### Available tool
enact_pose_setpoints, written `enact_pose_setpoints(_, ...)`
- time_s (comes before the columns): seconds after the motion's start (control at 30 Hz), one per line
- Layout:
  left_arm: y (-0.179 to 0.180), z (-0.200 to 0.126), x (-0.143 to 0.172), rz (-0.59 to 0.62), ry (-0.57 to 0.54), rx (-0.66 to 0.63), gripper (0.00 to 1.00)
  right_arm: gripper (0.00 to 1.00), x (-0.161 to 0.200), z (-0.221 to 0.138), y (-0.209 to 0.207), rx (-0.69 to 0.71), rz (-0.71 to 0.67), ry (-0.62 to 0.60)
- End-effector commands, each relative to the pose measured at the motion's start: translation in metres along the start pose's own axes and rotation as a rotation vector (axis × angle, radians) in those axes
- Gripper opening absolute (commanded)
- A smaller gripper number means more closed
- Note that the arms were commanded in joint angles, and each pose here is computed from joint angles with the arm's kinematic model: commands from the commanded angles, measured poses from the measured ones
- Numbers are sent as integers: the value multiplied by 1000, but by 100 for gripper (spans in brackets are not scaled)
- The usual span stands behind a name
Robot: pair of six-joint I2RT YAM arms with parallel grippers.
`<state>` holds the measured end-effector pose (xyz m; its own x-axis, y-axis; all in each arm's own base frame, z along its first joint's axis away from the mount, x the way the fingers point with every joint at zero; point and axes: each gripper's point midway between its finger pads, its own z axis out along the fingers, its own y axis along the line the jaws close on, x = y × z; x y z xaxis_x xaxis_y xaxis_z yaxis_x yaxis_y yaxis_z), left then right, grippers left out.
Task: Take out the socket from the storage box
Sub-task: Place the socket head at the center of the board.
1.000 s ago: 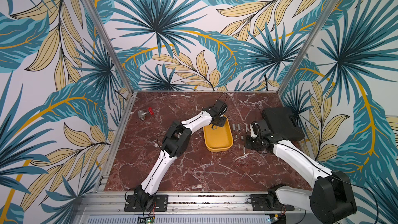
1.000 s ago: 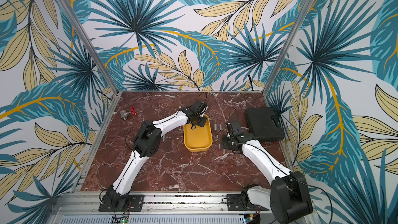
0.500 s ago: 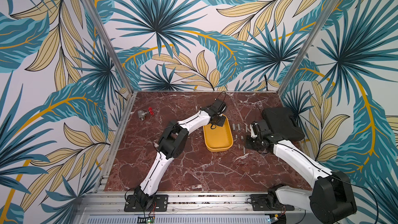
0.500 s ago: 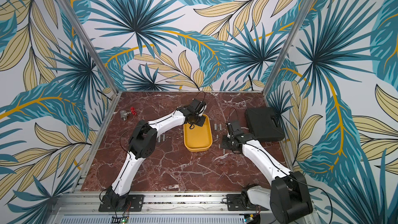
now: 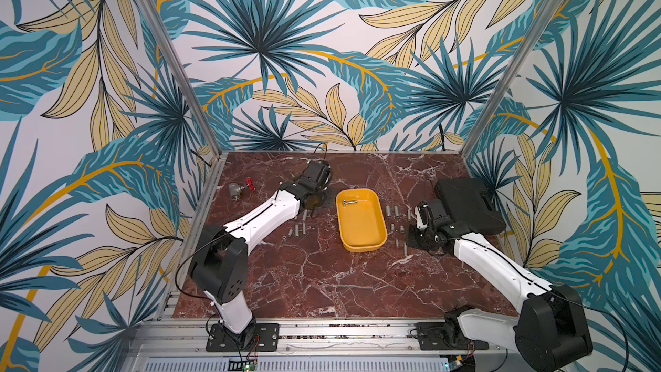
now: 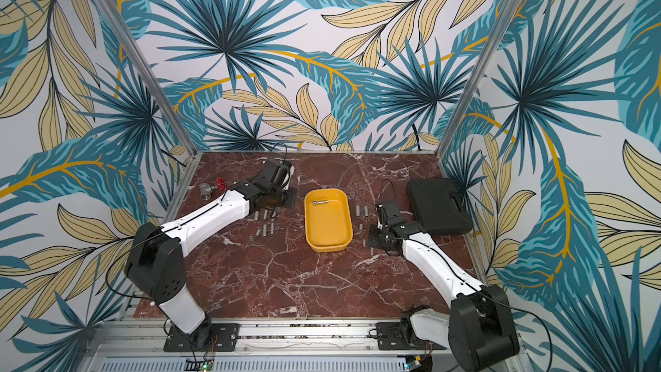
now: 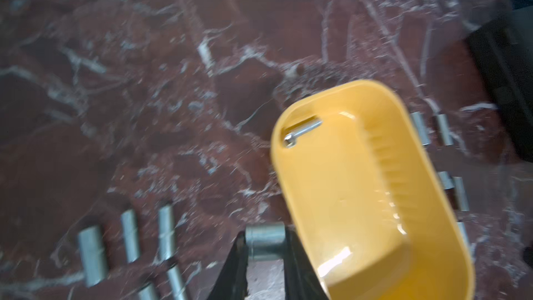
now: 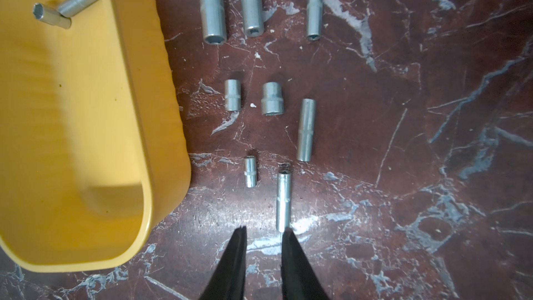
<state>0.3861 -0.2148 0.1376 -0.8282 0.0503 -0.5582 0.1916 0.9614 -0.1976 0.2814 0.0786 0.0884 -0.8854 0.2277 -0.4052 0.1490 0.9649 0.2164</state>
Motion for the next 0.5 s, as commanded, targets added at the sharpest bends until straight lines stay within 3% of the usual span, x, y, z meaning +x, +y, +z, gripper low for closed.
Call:
enact_pose_setpoints(0.0, 24, -2, 44, -63, 74, -57, 22, 24, 6, 5, -1, -6, 20, 24)
enact_pose_setpoints(0.27, 53, 5, 120, -235, 146, -88, 22, 24, 6, 9, 2, -20, 24, 32)
enact_pose_setpoints(0.47, 69, 8, 147, -234, 212, -152, 23, 24, 7, 11, 2, -21, 23, 39)
